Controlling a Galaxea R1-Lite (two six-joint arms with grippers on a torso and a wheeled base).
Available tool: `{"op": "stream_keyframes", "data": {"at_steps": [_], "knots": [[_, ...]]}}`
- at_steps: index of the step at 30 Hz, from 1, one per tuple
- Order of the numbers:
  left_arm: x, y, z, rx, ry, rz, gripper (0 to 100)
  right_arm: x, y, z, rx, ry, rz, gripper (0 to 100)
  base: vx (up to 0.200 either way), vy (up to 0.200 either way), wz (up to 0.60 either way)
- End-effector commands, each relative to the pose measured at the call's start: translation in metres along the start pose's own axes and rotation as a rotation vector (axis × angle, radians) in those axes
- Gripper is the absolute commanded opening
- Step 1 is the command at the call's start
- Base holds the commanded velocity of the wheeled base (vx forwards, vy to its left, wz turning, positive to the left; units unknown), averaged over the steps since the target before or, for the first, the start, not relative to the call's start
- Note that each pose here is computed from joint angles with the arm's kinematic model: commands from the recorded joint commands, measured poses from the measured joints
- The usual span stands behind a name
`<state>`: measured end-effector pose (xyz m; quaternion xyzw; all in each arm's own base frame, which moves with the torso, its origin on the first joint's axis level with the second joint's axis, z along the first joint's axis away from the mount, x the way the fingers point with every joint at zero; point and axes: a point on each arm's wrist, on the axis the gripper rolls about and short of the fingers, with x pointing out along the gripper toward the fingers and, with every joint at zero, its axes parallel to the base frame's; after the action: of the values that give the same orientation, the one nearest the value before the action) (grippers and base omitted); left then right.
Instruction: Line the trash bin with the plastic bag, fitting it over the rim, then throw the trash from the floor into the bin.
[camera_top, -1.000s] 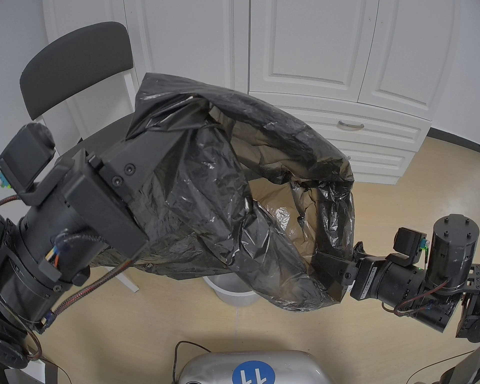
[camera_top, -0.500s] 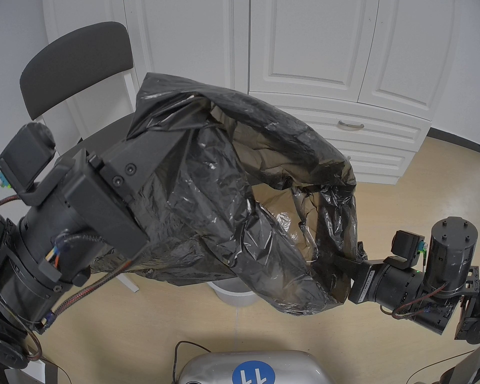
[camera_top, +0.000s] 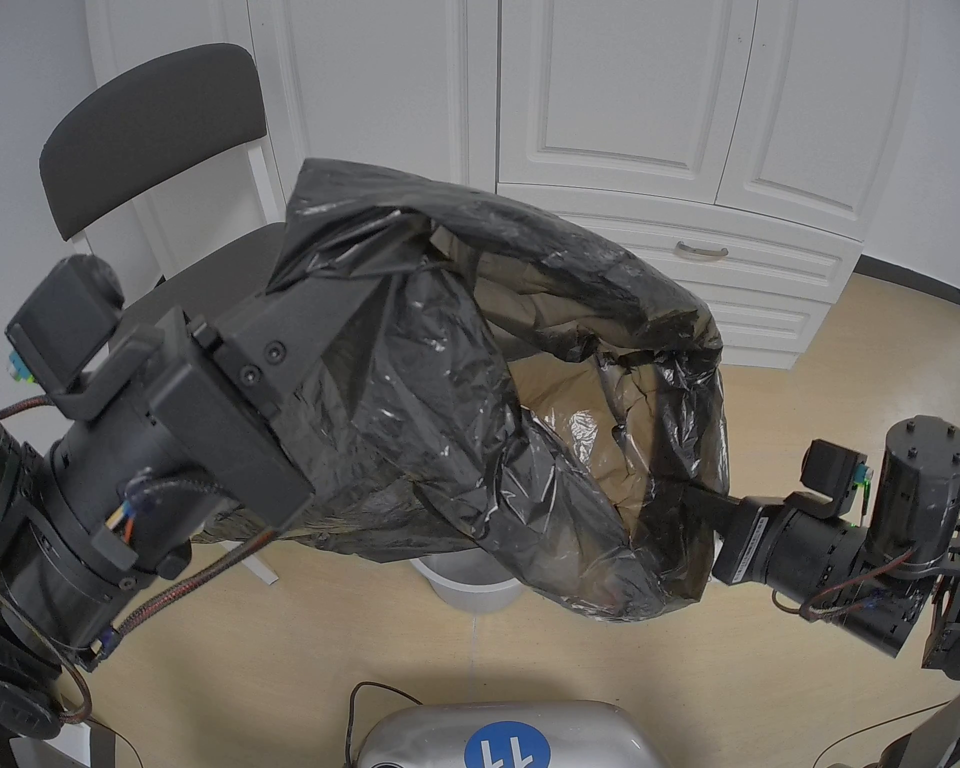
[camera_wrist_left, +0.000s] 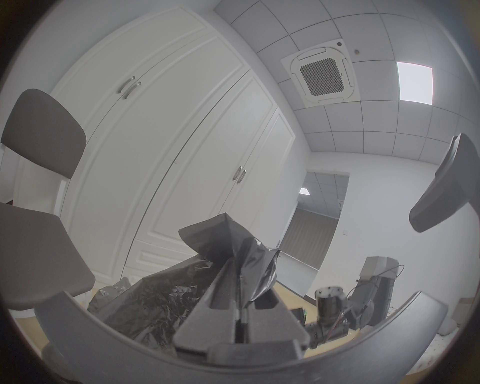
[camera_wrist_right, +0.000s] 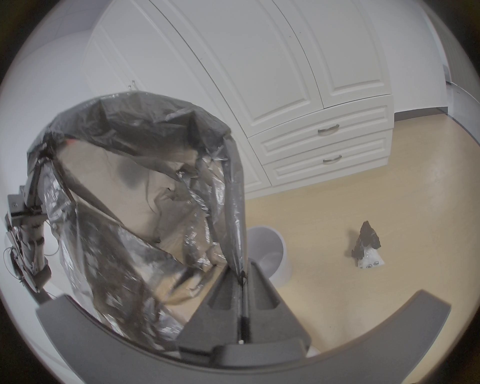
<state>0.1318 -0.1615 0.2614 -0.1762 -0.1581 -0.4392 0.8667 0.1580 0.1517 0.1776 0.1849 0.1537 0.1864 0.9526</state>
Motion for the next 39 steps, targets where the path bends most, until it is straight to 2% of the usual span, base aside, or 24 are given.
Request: {"op": "stream_keyframes", "data": {"at_steps": [1, 2, 4, 5, 6, 7, 8, 13, 18, 21, 23, 24, 27, 34, 39], "knots": [[0.003, 0.005, -0.011, -0.003, 0.05, 0.016, 0, -0.011, -0.002, 0.021, 0.025, -0.09, -0.003, 0, 0.0, 0.0, 0.0], [0.008, 0.015, -0.029, 0.005, 0.141, 0.063, 0, -0.018, -0.006, 0.034, 0.025, -0.144, -0.014, 0, 0.0, 0.0, 0.0], [0.011, 0.028, -0.046, 0.016, 0.235, 0.119, 0, -0.024, -0.01, 0.044, 0.011, -0.19, -0.031, 0, 0.0, 0.0, 0.0], [0.011, 0.028, -0.046, 0.016, 0.235, 0.119, 0, -0.024, -0.01, 0.044, 0.011, -0.19, -0.031, 0, 0.0, 0.0, 0.0], [0.013, 0.035, -0.059, 0.018, 0.306, 0.151, 0, -0.03, -0.014, 0.05, 0.003, -0.224, -0.045, 0, 0.0, 0.0, 0.0], [0.013, 0.035, -0.059, 0.018, 0.306, 0.151, 0, -0.03, -0.014, 0.05, 0.003, -0.224, -0.045, 0, 0.0, 0.0, 0.0], [0.013, 0.042, -0.069, 0.018, 0.366, 0.176, 0, -0.033, -0.015, 0.054, 0.0, -0.241, -0.044, 0, 0.0, 0.0, 0.0], [0.013, 0.053, -0.093, 0.01, 0.497, 0.22, 0, -0.03, -0.014, 0.053, -0.005, -0.232, -0.049, 0, 0.0, 0.0, 0.0], [0.013, 0.061, -0.104, 0.01, 0.543, 0.249, 0, -0.015, -0.017, 0.038, -0.031, -0.163, -0.078, 0, 0.0, 0.0, 0.0], [0.014, 0.073, -0.106, 0.02, 0.547, 0.291, 0, -0.001, -0.02, 0.022, -0.058, -0.095, -0.12, 0, 0.0, 0.0, 0.0], [0.014, 0.075, -0.106, 0.021, 0.547, 0.299, 0, 0.001, -0.021, 0.019, -0.063, -0.085, -0.128, 0, 0.0, 0.0, 0.0], [0.014, 0.09, -0.104, 0.032, 0.535, 0.348, 0, 0.014, -0.026, 0.004, -0.099, -0.033, -0.19, 0, 0.0, 0.0, 0.0], [0.013, 0.106, -0.098, 0.041, 0.526, 0.404, 0, 0.02, -0.032, -0.007, -0.159, 0.004, -0.254, 0, 0.0, 0.0, 0.0], [0.011, 0.128, -0.087, 0.041, 0.554, 0.498, 0, 0.019, -0.042, -0.022, -0.266, 0.068, -0.305, 0, 0.0, 0.0, 0.0], [0.014, 0.13, -0.085, 0.044, 0.548, 0.511, 0, 0.027, -0.047, -0.029, -0.293, 0.082, -0.383, 0, 0.0, 0.0, 0.0]]}}
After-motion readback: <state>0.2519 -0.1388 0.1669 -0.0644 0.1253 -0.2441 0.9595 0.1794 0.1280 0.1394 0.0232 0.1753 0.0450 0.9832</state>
